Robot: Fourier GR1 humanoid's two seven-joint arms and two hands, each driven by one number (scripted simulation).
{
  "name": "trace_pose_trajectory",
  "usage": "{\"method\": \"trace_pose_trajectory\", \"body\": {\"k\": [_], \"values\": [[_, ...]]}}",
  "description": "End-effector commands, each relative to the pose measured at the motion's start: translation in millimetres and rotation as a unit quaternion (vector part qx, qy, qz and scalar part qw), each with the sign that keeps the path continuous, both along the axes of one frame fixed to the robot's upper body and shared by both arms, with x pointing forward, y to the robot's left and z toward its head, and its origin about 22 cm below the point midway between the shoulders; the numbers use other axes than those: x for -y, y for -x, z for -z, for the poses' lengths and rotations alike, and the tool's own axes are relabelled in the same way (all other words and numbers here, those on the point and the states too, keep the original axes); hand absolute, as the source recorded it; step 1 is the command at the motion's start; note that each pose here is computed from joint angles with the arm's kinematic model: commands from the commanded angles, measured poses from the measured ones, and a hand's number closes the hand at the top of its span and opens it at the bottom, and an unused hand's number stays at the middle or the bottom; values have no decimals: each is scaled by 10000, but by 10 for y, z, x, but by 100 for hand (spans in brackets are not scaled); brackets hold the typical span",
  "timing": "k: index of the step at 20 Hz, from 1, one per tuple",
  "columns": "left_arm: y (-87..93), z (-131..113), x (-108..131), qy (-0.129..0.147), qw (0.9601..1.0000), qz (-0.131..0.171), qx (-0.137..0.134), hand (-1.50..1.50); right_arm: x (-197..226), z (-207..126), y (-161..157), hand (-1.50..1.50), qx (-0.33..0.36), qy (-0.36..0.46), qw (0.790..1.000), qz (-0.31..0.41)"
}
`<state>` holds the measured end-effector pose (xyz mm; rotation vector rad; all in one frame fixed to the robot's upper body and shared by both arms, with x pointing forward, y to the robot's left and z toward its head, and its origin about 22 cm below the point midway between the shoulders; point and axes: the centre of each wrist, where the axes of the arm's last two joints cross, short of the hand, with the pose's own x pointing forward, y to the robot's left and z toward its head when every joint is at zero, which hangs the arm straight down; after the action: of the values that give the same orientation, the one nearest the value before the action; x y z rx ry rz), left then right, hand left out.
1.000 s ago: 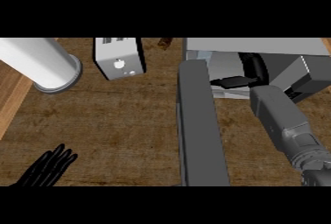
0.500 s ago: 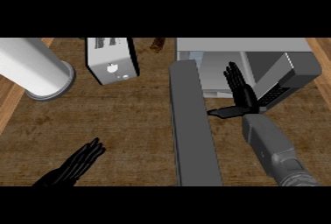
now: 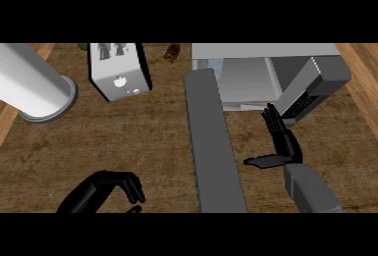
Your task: Pick up the milk, place it into the microwave and close the microwave
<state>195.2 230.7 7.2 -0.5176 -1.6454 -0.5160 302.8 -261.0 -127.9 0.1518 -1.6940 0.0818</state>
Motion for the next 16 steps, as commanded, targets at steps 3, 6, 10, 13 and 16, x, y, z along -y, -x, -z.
{"method": "trace_pose_trajectory", "body": {"k": [3,6,10,13,16], "values": [[-177,93,214,-493,9987,86,-15,150,330,265,599,-150,-28,58,9997,247],[-388,178,350,-603,9978,270,34,150,653,186,745,-150,112,74,9992,388],[-498,242,607,-826,9942,606,323,150,918,130,1087,-150,161,-10,9983,560],[-572,288,750,-776,9951,591,169,150,1195,-9,1379,-150,364,-49,9977,574],[-527,313,873,-926,9916,667,605,150,1506,-271,1535,-150,372,-96,9981,491]]}}
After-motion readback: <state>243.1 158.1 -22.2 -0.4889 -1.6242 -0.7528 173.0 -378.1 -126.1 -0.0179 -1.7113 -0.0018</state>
